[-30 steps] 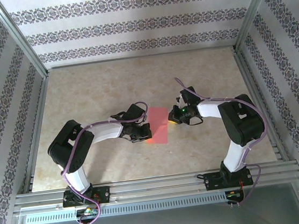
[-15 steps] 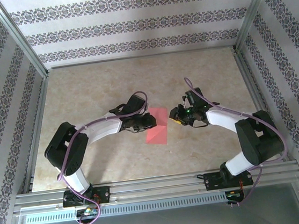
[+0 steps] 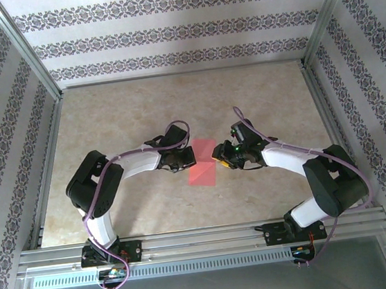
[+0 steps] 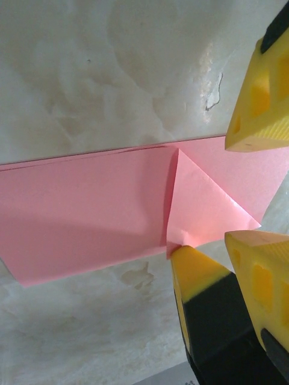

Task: Fold a paper plane with a square sheet of paper (pick it up from the middle)
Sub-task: Fold the triangle a second time at the center of the table, then pick up the paper from the center of the table.

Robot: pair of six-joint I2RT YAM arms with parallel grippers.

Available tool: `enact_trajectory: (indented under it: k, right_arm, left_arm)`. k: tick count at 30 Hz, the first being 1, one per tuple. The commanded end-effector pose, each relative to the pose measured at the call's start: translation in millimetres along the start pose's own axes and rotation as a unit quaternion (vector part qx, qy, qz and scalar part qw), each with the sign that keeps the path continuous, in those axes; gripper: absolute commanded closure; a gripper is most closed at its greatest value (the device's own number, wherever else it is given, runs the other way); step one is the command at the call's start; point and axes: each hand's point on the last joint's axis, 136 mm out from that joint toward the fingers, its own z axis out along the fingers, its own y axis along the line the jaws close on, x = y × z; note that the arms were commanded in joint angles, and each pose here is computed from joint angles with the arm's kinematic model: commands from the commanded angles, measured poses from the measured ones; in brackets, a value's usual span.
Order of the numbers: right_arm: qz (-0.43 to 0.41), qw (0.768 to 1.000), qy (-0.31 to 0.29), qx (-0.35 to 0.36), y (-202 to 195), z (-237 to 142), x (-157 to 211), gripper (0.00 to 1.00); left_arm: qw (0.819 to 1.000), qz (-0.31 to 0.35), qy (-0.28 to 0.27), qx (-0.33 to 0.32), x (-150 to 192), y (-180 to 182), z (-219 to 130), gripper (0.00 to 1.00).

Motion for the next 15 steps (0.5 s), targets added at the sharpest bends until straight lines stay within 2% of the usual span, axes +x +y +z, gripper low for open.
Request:
enact_trajectory:
  k: [1,15]
  right_arm:
    - [0.021,1.000,-0.004,0.016,-3.5,7.9,-0.2,0.60]
    - [0.069,0.996,-0.023,0.044,-3.2,24.2,2.0,0.63]
  left_arm:
    - [0.999,-0.042,0.001,-0.029,2.0,20.5,10.0,0.92]
    - [0.995,-0.080,0.019,-0.049,15.8,38.8,19.7,0.93]
